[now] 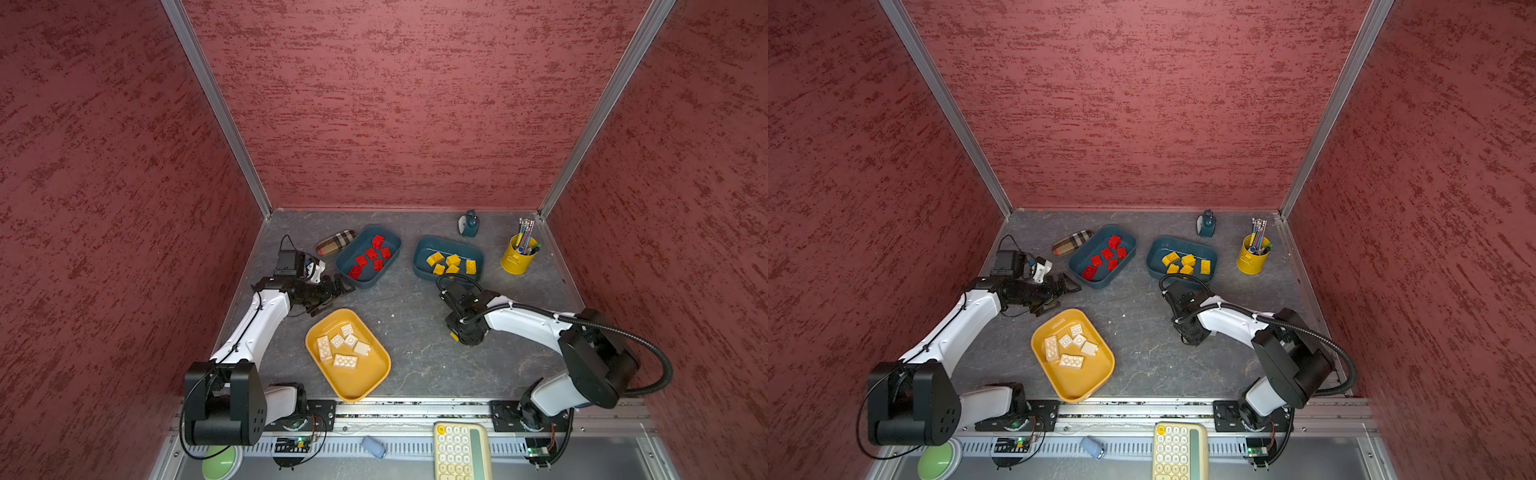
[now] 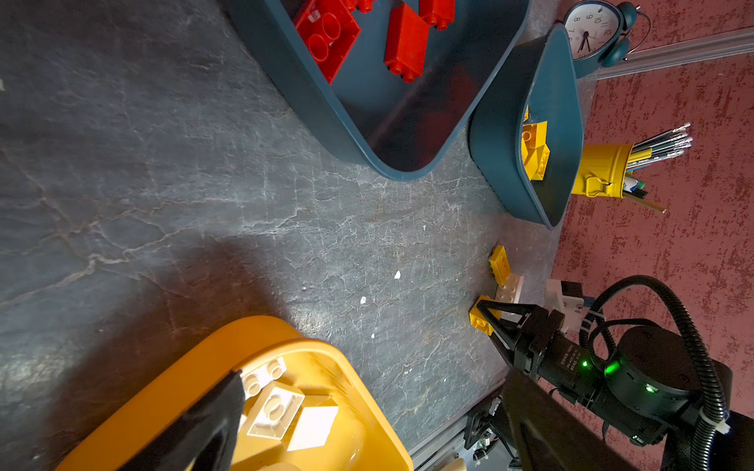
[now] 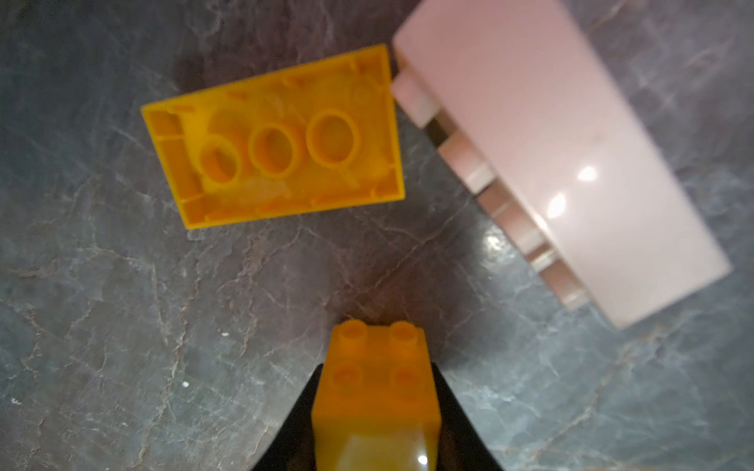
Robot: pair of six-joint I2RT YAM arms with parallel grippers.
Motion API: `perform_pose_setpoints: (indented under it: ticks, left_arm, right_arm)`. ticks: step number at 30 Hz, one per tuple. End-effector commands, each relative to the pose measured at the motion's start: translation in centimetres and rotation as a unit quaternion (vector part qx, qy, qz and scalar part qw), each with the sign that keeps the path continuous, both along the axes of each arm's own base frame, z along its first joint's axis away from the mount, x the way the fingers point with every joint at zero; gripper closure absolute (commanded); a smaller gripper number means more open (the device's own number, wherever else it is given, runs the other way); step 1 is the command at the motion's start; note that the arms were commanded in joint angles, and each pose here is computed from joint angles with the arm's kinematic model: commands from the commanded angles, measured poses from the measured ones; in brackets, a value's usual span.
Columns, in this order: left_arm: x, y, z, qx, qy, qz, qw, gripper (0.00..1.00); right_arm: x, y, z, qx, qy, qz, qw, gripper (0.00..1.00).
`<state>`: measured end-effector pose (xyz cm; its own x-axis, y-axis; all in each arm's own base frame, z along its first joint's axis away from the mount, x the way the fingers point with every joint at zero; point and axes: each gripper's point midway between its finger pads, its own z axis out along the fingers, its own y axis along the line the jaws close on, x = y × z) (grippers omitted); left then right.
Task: Sort the legos into containers by color
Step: 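Move the right gripper back to the pile and grasp a yellow 2x2 brick, then carry the yellow brick with the right gripper and release it into the yellow-brick tub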
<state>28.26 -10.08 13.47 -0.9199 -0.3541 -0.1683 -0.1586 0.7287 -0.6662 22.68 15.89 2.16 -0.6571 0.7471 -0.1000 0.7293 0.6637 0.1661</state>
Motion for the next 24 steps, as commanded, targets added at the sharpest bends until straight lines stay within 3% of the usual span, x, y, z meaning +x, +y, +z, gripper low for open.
perform_pose_setpoints:
  ticks: [1,5,8,11,13,19,22,24]
  left_arm:
    - [0.2,0.1,0.0,0.006,-0.006,-0.006,1.000,0.01]
    - [0.3,0.1,0.1,0.007,-0.006,-0.006,1.000,0.01]
    - [0.3,0.1,0.3,0.010,-0.006,-0.006,1.000,0.01]
    - [0.3,0.3,0.4,0.014,-0.008,-0.004,1.000,0.01]
    - [0.3,0.3,0.5,0.015,-0.007,-0.002,1.000,0.01]
    - [0.4,0.5,0.6,0.018,-0.007,0.004,1.000,0.01]
    - [0.6,0.5,0.9,0.018,-0.011,0.007,1.000,0.01]
    - [0.5,0.5,1.0,0.018,-0.011,0.007,1.000,0.01]
  right_arm:
    - [0.8,-0.7,1.4,-0.025,-0.020,0.014,0.999,0.73]
    - [3.0,1.4,4.0,-0.027,-0.070,0.104,0.992,0.76]
    - [4.5,4.9,6.3,-0.026,-0.116,0.209,0.971,0.76]
    - [4.8,10.3,9.0,0.001,-0.180,0.327,0.927,0.75]
    - [4.0,14.1,10.8,0.035,-0.222,0.401,0.888,0.75]
    - [-0.3,22.1,13.0,0.122,-0.265,0.546,0.786,0.74]
    - [-2.0,23.6,12.8,0.128,-0.264,0.582,0.759,0.74]
    - [-2.4,23.8,12.5,0.122,-0.260,0.591,0.754,0.74]
